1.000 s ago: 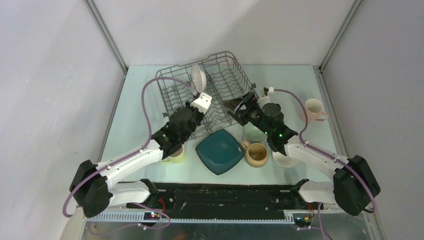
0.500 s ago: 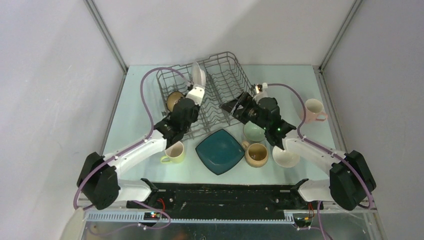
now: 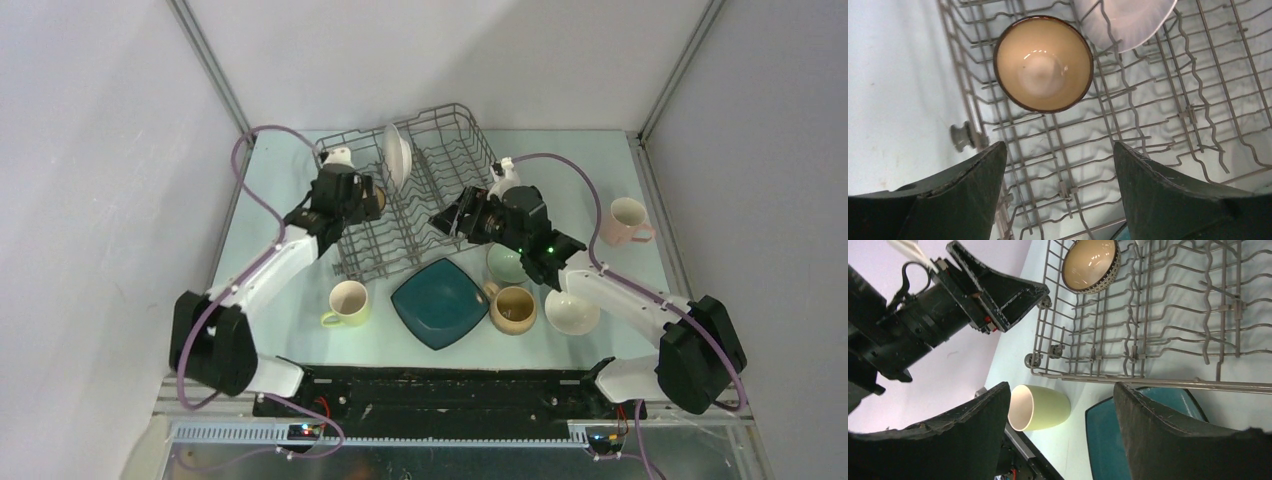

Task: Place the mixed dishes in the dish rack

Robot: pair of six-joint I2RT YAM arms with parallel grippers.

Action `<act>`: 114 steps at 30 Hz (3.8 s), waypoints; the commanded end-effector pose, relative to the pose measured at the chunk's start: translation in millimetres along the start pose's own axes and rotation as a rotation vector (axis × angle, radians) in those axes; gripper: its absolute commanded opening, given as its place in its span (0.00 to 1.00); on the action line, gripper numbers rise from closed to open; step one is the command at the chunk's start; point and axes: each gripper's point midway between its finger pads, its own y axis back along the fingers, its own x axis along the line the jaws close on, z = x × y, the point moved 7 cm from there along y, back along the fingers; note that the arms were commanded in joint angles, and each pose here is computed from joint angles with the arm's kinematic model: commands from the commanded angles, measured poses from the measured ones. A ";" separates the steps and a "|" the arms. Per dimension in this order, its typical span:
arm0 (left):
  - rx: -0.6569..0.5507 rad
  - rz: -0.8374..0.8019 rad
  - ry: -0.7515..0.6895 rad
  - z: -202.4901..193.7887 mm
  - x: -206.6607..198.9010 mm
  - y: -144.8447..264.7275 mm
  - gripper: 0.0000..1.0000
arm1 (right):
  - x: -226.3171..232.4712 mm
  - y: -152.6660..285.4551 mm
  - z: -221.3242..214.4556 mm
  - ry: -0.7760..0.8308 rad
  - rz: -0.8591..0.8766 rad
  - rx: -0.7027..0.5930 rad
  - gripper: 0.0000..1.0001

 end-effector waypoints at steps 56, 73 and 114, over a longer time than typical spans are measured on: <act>0.279 -0.192 -0.437 32.1 -41.0 -49.4 0.00 | 8.0 19.6 24.9 0.037 0.017 -0.043 0.76; -0.015 -0.952 0.268 89.9 -90.5 79.5 0.00 | 51.1 26.5 7.1 0.705 0.335 -0.060 0.92; 0.204 -1.340 0.611 90.5 -108.5 104.4 0.00 | 63.4 -19.2 50.4 0.934 0.102 -0.090 0.93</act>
